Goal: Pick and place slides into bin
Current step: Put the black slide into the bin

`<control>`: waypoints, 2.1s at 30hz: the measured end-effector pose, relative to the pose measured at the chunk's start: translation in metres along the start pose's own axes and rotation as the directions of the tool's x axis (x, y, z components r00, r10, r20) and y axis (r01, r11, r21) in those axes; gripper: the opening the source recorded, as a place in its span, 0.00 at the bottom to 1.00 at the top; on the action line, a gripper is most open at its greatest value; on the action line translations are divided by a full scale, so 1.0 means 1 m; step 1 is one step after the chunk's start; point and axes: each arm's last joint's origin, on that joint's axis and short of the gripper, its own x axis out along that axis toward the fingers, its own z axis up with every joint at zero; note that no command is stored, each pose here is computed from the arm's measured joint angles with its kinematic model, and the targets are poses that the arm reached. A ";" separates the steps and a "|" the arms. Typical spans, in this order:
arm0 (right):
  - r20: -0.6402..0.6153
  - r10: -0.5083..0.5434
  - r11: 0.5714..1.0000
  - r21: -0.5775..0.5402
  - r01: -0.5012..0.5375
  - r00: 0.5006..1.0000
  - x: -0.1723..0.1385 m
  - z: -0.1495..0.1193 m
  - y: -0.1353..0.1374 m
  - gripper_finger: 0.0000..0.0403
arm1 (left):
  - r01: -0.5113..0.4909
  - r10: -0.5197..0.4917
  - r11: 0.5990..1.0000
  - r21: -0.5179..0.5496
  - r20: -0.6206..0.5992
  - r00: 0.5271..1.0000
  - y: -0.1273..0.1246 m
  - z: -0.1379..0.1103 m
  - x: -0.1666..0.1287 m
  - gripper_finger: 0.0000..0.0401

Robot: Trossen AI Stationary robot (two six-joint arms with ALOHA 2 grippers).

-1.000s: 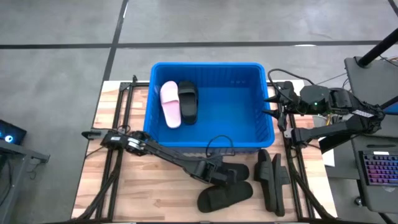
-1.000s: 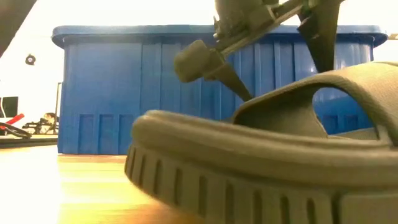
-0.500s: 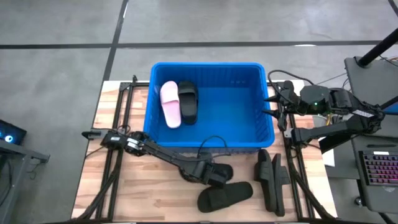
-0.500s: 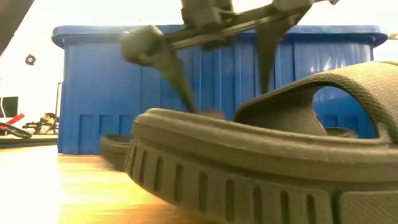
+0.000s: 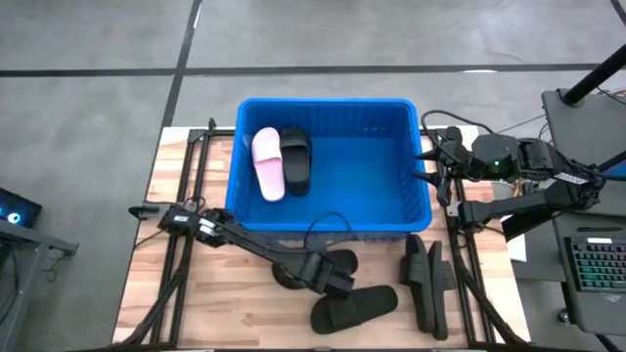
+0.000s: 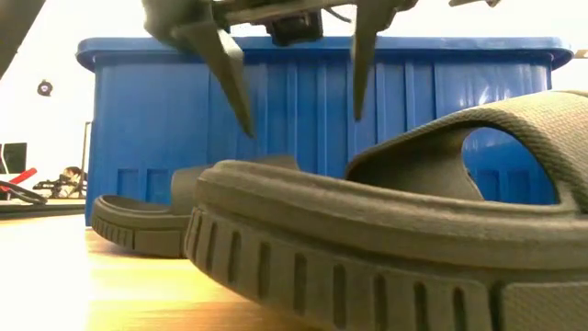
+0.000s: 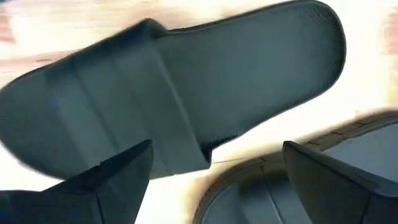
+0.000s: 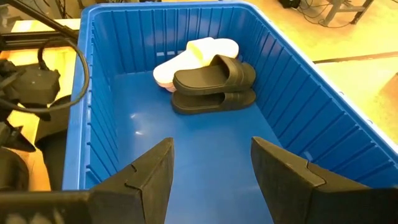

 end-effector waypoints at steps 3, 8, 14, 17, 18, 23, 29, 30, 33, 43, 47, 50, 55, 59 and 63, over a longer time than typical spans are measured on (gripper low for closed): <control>0.000 0.000 1.000 0.000 0.000 1.000 0.000 0.000 0.000 0.50 | -0.065 0.065 0.998 -0.017 0.012 0.998 0.007 0.000 -0.007 0.85; 0.000 0.000 1.000 0.000 0.000 1.000 0.000 0.000 0.000 0.50 | -0.121 0.122 0.992 -0.025 0.017 0.992 0.012 0.001 -0.006 0.85; 0.000 0.000 1.000 0.000 0.000 1.000 0.000 0.000 0.000 0.50 | -0.133 0.134 0.991 -0.034 0.023 0.991 0.012 0.001 0.001 0.85; 0.001 0.000 1.000 0.001 0.000 1.000 0.000 0.000 0.000 0.50 | -0.117 0.120 0.988 -0.096 0.020 0.993 0.009 0.002 0.010 0.85; 0.003 0.000 1.000 0.001 0.000 1.000 0.000 0.000 0.000 0.50 | -0.123 0.126 0.986 -0.109 0.018 0.992 0.009 0.003 0.012 0.85; 0.006 0.000 1.000 0.002 0.000 1.000 0.000 0.001 0.000 0.50 | -0.234 0.231 0.953 -0.193 -0.038 0.972 0.018 0.002 0.029 0.85; 0.006 0.000 1.000 0.002 0.000 1.000 0.000 0.001 0.000 0.50 | -0.311 0.303 0.900 -0.307 -0.074 0.950 0.027 -0.002 0.045 0.85; 0.007 0.000 1.000 0.002 0.000 1.000 0.000 0.001 0.000 0.50 | -0.315 0.307 0.897 -0.311 -0.076 0.949 0.028 -0.002 0.046 0.85; 0.007 0.000 1.000 0.002 0.000 1.000 0.000 0.001 0.000 0.50 | -0.323 0.313 0.896 -0.303 -0.082 0.946 0.028 -0.003 0.046 0.83; 0.007 0.000 1.000 0.002 0.000 1.000 0.000 0.001 0.000 0.50 | -0.355 0.344 0.896 -0.265 -0.089 0.935 0.032 -0.002 0.048 0.43; 0.007 0.000 1.000 0.002 0.000 1.000 0.000 0.001 0.000 0.50 | -0.378 0.365 0.910 -0.170 -0.104 0.925 0.034 -0.002 0.044 0.23; 0.007 0.000 1.000 0.006 0.000 1.000 0.000 0.001 0.000 0.50 | -0.401 0.395 0.913 -0.077 -0.087 0.915 0.039 0.000 0.034 0.08; 0.006 0.000 1.000 0.006 0.000 1.000 0.000 0.001 0.000 0.50 | -0.317 0.330 0.934 0.162 -0.059 0.942 0.044 0.008 0.001 0.02; 0.007 0.001 1.000 0.006 -0.001 1.000 0.000 0.001 0.000 0.50 | -0.119 0.170 0.895 0.430 -0.080 0.982 0.042 0.014 -0.032 0.01; 0.008 0.000 1.000 0.006 0.000 1.000 0.000 0.001 0.000 0.50 | 0.286 -0.200 0.681 0.674 -0.205 0.958 0.032 0.019 -0.088 0.01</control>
